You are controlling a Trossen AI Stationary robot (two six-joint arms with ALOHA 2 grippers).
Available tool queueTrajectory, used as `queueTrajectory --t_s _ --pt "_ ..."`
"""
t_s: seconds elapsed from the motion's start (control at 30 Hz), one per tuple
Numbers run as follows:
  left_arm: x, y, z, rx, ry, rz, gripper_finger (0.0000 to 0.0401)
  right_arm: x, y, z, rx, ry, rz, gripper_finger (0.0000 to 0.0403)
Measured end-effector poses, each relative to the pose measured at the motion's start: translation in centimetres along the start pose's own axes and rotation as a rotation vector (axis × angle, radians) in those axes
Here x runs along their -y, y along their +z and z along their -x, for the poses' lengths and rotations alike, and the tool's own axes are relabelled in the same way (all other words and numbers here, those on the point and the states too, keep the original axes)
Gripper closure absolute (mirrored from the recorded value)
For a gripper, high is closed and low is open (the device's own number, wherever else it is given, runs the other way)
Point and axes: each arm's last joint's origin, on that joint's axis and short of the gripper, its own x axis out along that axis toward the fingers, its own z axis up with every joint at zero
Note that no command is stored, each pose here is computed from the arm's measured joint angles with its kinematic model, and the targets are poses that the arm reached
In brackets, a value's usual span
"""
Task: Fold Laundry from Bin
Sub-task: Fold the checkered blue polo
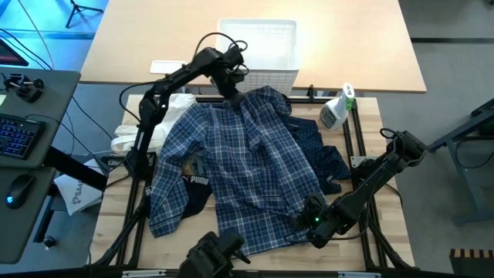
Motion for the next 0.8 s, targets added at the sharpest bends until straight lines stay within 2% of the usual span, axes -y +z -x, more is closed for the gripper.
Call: queueTrajectory --t_s 0.17,0.37,0.47,0.63,0.8 --pt "0.2 0.3 -2.1 -0.049 -0.072 0.082 0.0341 0.0 0.0 0.0 0.004 -0.001 -0.001 0.0245" --pt "0.6 1.0 -4.1 -0.058 -0.073 0.173 0.0259 0.2 0.2 0.0 0.029 -0.010 0.004 0.0245" --pt "0.7 1.5 -5.1 -0.034 -0.067 0.220 0.0231 0.3 0.2 0.0 0.037 -0.024 0.010 0.0245" --pt "1.2 2.3 -5.7 0.034 -0.039 0.241 0.0224 0.4 0.3 0.0 0.045 -0.036 0.016 0.0245" --pt "1.3 2.5 -6.5 0.036 -0.017 0.251 0.0240 0.4 0.3 0.0 0.049 -0.034 0.016 0.0245"
